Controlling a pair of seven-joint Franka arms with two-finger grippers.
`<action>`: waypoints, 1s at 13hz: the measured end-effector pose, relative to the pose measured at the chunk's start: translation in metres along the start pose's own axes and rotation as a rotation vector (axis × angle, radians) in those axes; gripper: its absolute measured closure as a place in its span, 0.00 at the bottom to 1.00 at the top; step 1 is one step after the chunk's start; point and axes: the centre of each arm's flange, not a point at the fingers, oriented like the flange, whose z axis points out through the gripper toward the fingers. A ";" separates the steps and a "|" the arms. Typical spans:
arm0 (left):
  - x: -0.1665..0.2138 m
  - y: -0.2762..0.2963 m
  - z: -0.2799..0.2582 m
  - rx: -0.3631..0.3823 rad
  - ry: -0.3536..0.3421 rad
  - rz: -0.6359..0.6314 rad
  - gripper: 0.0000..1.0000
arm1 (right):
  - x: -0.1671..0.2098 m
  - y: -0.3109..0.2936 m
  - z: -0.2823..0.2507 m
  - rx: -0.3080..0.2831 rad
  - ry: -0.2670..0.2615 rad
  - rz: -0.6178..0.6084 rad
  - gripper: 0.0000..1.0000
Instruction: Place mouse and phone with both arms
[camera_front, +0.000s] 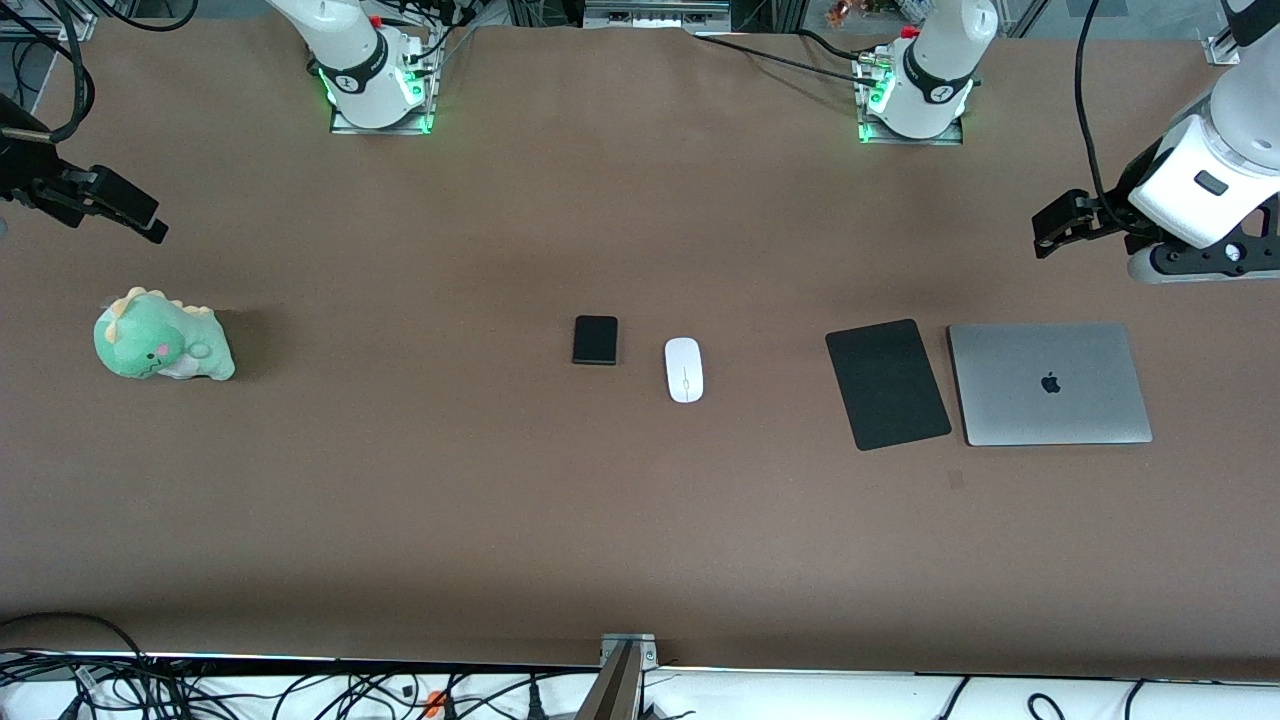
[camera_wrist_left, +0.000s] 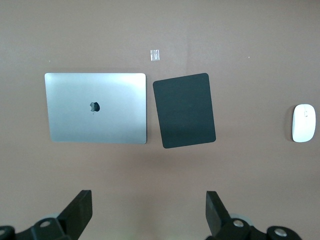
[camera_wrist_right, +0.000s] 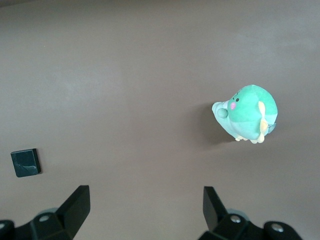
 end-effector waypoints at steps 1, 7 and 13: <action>0.000 0.000 0.000 0.000 0.000 0.000 0.00 | 0.000 0.000 0.000 0.000 0.000 0.000 0.00; -0.001 0.000 -0.002 0.000 0.002 0.000 0.00 | 0.000 0.000 0.000 0.000 0.000 0.000 0.00; -0.001 -0.006 -0.002 -0.001 0.001 -0.009 0.00 | -0.004 -0.004 0.006 -0.007 -0.035 -0.008 0.00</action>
